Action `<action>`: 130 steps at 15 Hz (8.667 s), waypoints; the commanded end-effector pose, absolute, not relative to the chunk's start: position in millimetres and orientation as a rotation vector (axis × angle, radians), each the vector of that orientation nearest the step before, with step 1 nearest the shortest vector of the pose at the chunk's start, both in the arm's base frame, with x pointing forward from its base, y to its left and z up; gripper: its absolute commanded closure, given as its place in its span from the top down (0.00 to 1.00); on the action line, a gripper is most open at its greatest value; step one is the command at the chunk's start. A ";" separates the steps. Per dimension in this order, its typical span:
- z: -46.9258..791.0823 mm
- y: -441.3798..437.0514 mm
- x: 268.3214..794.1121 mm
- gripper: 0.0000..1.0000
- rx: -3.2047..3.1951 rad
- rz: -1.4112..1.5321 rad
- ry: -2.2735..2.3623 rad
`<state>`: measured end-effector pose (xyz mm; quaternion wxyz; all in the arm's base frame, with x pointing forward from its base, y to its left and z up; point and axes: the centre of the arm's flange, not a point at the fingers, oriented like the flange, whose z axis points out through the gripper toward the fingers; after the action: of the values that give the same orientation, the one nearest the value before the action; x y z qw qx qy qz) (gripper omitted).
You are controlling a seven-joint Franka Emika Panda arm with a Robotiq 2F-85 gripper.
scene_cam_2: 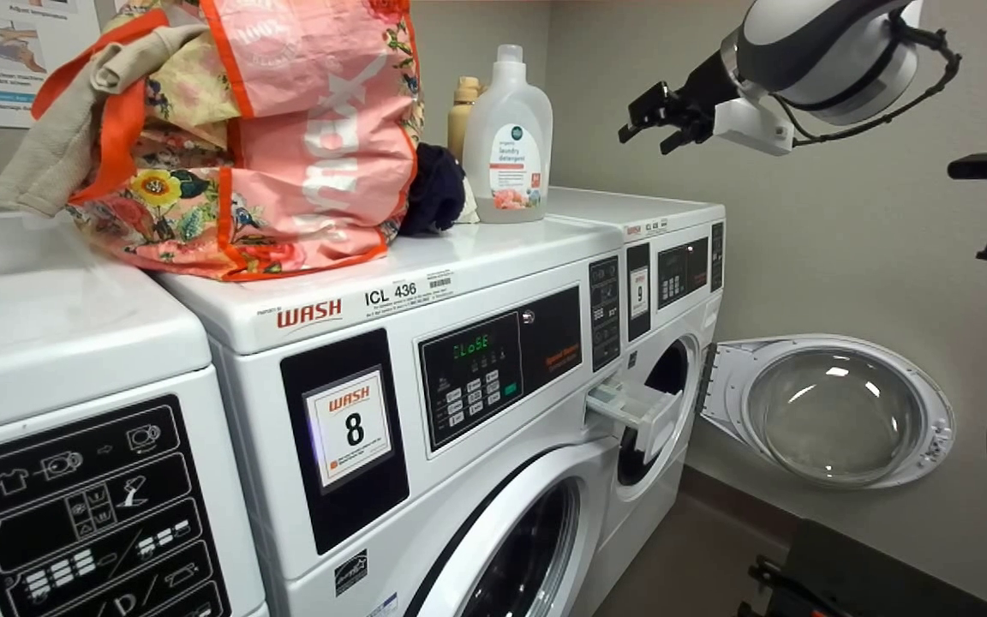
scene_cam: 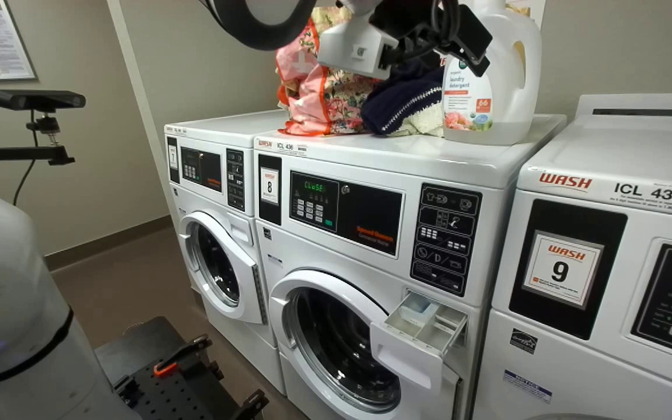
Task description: Move the bottle to the left on the washing machine
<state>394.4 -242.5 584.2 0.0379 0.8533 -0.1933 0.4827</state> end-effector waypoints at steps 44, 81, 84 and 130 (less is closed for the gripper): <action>596.0 -318.6 517.6 1.00 2.445 1.625 -0.282; 579.8 -349.4 625.5 0.65 2.619 1.731 0.006; 578.7 -349.1 625.4 0.42 2.620 1.736 0.012; 662.9 -181.9 466.5 0.06 2.759 1.566 0.007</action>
<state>485.6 -198.3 651.0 -0.0072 0.8740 0.0019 0.4859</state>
